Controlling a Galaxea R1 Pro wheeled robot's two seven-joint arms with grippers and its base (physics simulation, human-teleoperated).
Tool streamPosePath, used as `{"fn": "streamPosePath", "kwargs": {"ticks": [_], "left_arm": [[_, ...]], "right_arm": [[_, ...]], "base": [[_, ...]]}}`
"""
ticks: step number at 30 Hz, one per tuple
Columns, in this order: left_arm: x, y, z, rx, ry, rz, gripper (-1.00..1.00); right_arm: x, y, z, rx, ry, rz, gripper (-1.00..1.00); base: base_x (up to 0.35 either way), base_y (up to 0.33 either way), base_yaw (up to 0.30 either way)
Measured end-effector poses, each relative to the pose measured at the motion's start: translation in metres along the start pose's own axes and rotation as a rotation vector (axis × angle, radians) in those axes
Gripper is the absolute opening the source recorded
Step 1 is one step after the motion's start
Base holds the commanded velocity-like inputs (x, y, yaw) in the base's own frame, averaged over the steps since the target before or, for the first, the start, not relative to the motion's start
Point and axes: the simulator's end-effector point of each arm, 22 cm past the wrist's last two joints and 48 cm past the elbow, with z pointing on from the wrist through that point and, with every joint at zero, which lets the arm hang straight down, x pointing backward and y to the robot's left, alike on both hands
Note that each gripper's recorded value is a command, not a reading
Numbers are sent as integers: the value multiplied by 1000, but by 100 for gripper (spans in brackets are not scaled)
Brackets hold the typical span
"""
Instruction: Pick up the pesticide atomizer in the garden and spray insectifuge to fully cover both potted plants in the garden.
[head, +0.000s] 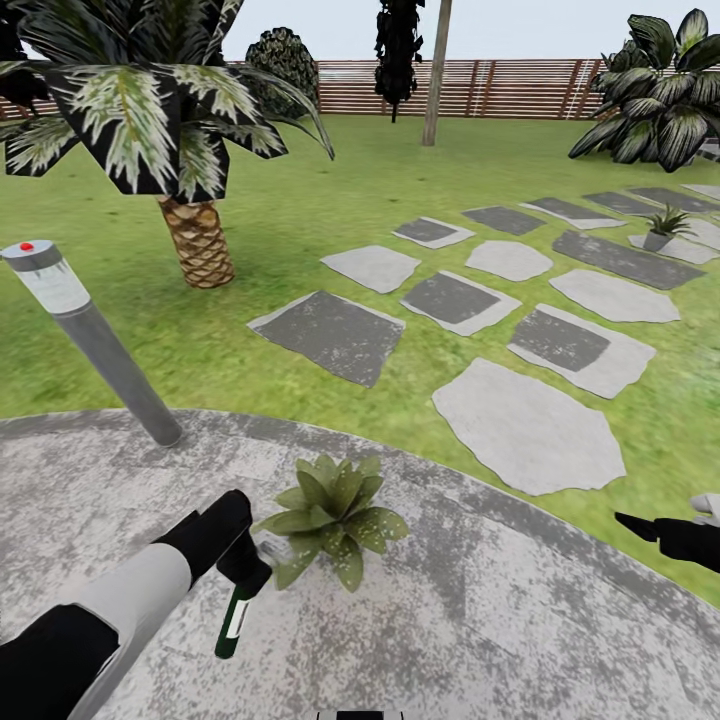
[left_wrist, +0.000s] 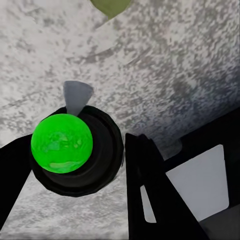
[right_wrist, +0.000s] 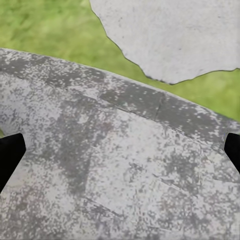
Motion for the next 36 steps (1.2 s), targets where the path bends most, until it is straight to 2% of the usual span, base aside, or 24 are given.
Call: {"fn": "streamPosePath", "kwargs": {"ticks": [6,12,20,28,36], "left_arm": [[1,1,0,2,-1,-5,-100],[0,1,-1,0,-3,-3,-100],[-4,4,-5,-4,-10,-4,-100],[-19,4,-16,-17,-35,11,-100],[-18,0,-14,-19,-29,23,-100]], "right_arm": [[0,0,0,-1,1,0,100],[0,0,0,-2,1,0,100],[0,1,0,-2,1,-1,100],[0,1,1,-6,-2,3,100],[0,0,1,-2,0,2,100]], "base": [[0,228,0],[0,40,-13],[0,42,-220],[0,244,-79],[0,32,-2]]}}
